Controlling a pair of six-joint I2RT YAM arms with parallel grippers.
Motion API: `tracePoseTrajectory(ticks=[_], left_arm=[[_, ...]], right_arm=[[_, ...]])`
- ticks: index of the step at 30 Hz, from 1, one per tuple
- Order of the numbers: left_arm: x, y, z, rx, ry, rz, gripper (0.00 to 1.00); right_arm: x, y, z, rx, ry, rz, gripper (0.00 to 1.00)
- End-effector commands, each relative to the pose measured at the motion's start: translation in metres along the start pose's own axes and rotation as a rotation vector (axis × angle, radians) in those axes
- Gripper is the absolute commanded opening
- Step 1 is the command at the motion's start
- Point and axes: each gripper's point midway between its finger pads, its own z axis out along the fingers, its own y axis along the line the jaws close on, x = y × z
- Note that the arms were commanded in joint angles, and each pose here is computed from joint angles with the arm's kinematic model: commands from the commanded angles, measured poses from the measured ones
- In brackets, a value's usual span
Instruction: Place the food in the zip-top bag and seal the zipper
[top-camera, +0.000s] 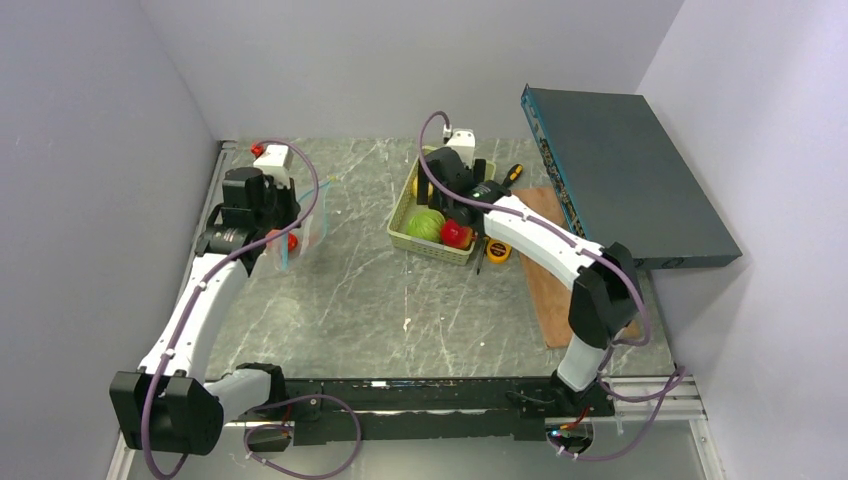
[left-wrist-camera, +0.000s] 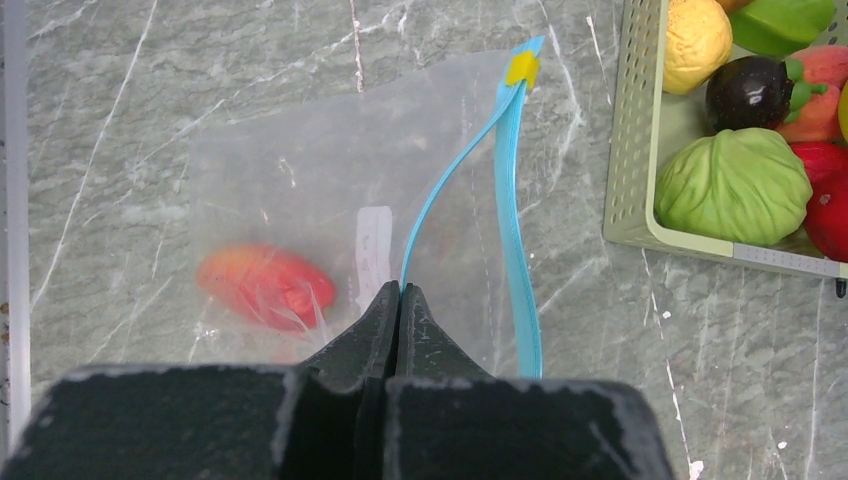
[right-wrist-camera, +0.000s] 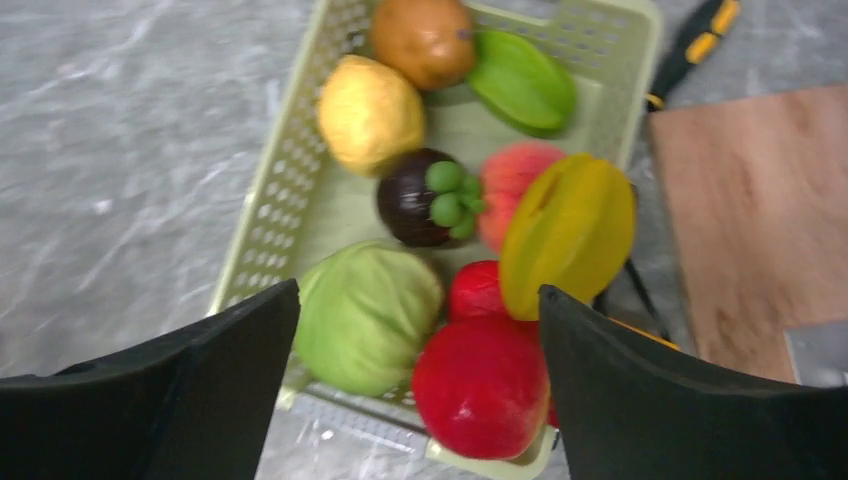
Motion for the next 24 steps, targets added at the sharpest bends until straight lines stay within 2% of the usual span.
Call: tracePoseTrajectory(ticks=[1,6,16,24], left_arm=[[-0.022,-0.006,-0.003,0.026,-0.042,-0.017,0.0],[-0.021,-0.007,-0.002,0.032,-0.037,-0.015,0.0],[-0.021,-0.009,-0.002,0.046,-0.036,-0.015,0.0],[-0.021,-0.01,-0.003,0.053,-0.037,-0.012,0.0]], right_arm=[[-0.009,-0.048,0.004,0.304,-0.053,0.0,0.95],[-0.003,-0.062,0.019,0.354,-0.042,0.003,0.99],[0.0,-0.082,0.047,0.416,-0.031,0.008,1.0],[0.015,-0.089,0.072,0.443,0.026,0.005,1.0]])
